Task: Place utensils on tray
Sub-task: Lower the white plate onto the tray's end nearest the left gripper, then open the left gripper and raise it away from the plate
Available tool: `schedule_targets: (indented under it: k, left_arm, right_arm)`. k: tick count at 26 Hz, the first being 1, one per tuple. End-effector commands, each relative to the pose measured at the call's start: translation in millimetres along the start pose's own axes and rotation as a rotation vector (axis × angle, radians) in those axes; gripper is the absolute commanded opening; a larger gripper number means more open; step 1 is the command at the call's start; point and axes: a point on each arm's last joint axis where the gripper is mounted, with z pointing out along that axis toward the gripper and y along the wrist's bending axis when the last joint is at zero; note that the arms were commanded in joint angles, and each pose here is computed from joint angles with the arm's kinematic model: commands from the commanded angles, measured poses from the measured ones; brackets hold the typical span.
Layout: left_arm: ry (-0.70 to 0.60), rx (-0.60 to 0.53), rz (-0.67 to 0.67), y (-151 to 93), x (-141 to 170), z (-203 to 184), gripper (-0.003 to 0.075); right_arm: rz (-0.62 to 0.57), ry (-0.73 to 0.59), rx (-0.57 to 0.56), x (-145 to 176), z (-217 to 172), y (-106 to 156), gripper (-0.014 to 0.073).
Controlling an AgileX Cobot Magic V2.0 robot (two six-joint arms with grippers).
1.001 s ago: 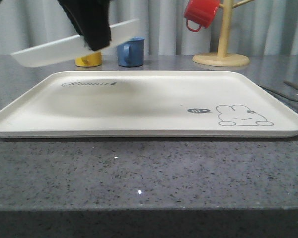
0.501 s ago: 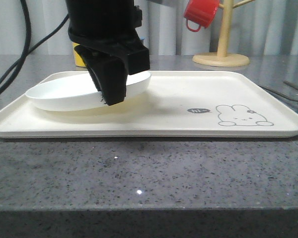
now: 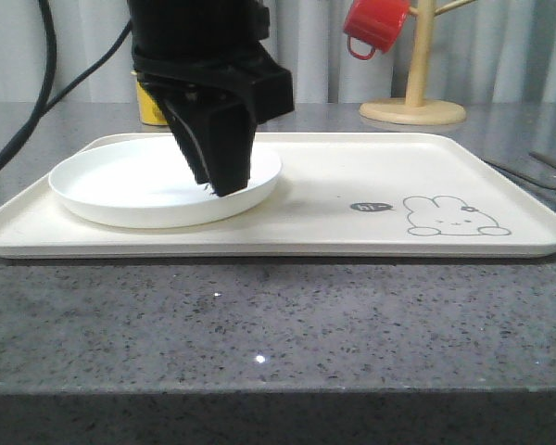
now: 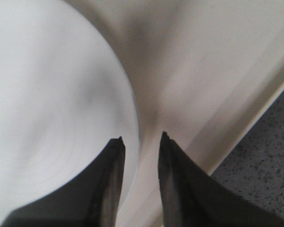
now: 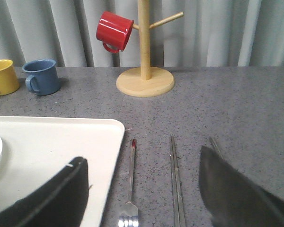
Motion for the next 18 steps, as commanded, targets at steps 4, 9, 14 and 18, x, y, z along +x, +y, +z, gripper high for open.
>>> schedule_targets:
  k: [4, 9, 14, 18]
  left_arm:
    - [-0.259, -0.089, -0.169, 39.8, 12.4, -74.8, 0.0183]
    - [-0.317, -0.163, -0.349, 88.4, 47.6, -106.0, 0.0103]
    - [-0.33, -0.251, -0.511, 123.9, 94.7, -126.0, -0.002]
    - [-0.335, -0.327, -0.628, 136.4, 140.1, -129.5, -0.0019]
  right_arm:
    - [0.0, -0.107, 0.008, -18.2, -1.9, 0.2, 0.0522]
    - [0.0, -0.107, 0.008, -18.2, -1.9, 0.2, 0.0522]
    - [0.0, -0.107, 0.008, -18.2, -1.9, 0.2, 0.0522]
    - [0.0, -0.107, 0.008, -18.2, -1.9, 0.2, 0.0522]
